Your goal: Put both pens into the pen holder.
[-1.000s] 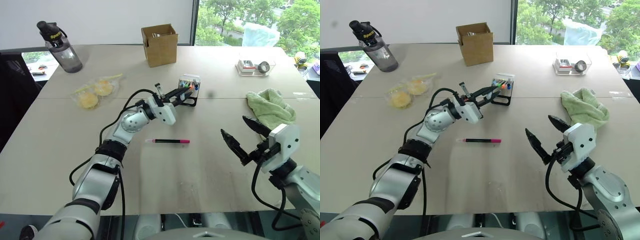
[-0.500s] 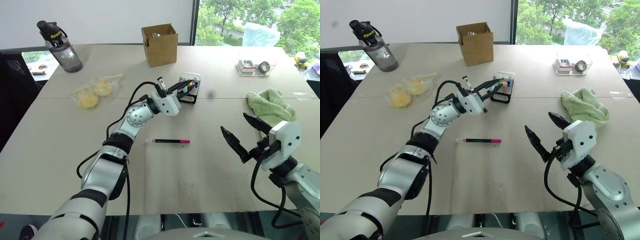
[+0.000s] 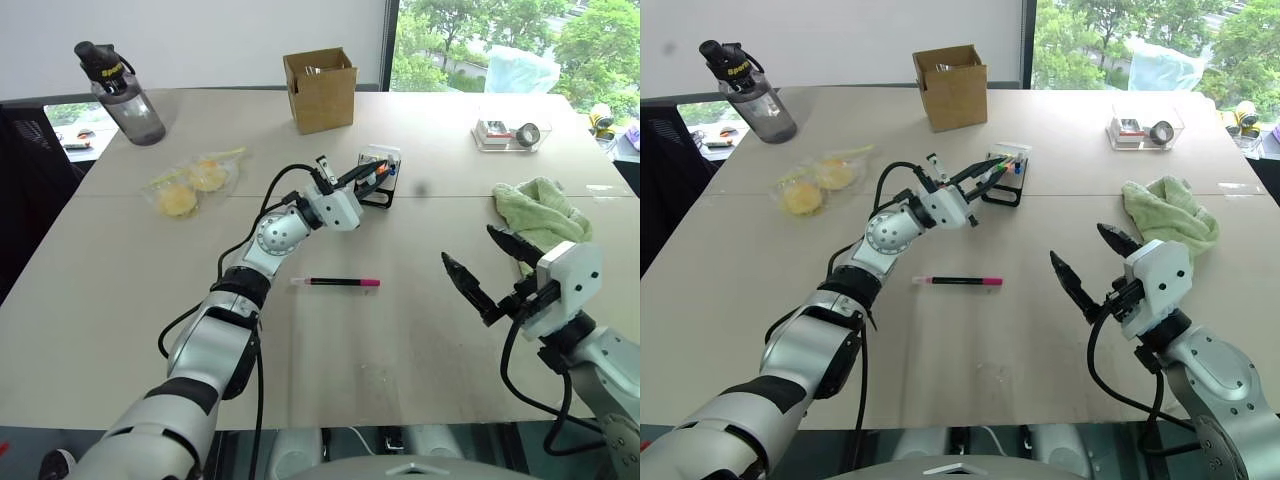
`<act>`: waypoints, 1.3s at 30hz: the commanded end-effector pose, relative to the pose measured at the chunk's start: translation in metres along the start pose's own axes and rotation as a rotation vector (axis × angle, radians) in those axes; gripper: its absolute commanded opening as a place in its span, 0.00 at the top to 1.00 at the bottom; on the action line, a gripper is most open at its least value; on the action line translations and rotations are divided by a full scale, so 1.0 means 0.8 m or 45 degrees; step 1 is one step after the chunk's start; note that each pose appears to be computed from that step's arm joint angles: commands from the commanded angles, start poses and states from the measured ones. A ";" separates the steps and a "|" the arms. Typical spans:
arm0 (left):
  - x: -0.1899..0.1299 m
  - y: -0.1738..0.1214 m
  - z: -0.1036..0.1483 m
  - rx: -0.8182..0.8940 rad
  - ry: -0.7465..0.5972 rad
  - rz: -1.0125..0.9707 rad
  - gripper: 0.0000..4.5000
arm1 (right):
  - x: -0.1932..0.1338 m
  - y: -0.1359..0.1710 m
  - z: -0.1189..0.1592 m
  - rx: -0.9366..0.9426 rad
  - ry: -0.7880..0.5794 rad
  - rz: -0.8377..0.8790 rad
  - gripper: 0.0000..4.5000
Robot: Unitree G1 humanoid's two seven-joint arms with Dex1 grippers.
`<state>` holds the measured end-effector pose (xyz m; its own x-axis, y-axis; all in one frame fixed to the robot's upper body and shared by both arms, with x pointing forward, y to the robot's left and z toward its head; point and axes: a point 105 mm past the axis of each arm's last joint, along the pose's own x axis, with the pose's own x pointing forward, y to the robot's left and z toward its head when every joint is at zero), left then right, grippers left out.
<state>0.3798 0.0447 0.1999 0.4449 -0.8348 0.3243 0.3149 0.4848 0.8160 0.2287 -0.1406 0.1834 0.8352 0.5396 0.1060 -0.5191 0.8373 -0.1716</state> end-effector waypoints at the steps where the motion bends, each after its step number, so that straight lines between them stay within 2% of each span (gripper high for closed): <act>1: 0.012 0.018 0.002 0.008 -0.002 0.079 1.00 | 0.000 0.005 0.015 -0.035 -0.054 0.023 0.06; 19: 0.027 0.016 -0.020 -0.045 0.119 0.082 1.00 | 0.002 0.008 0.018 -0.036 -0.065 0.008 0.06; 28: 0.025 0.024 -0.023 -0.041 0.135 0.136 0.08 | 0.003 0.009 0.017 -0.027 -0.069 0.001 0.05; 29: 0.024 0.025 -0.024 -0.041 0.142 0.144 0.01 | 0.003 0.010 0.017 -0.026 -0.069 0.001 0.05; 39: 0.015 0.023 -0.029 -0.054 0.158 0.167 0.01 | 0.007 0.010 0.015 -0.024 -0.066 0.011 0.05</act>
<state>0.4112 0.0470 0.1960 0.5938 -0.7421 0.3109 0.3119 0.5685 0.7613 0.2301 -0.1332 0.1849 0.8324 0.5412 0.1190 -0.5203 0.8372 -0.1683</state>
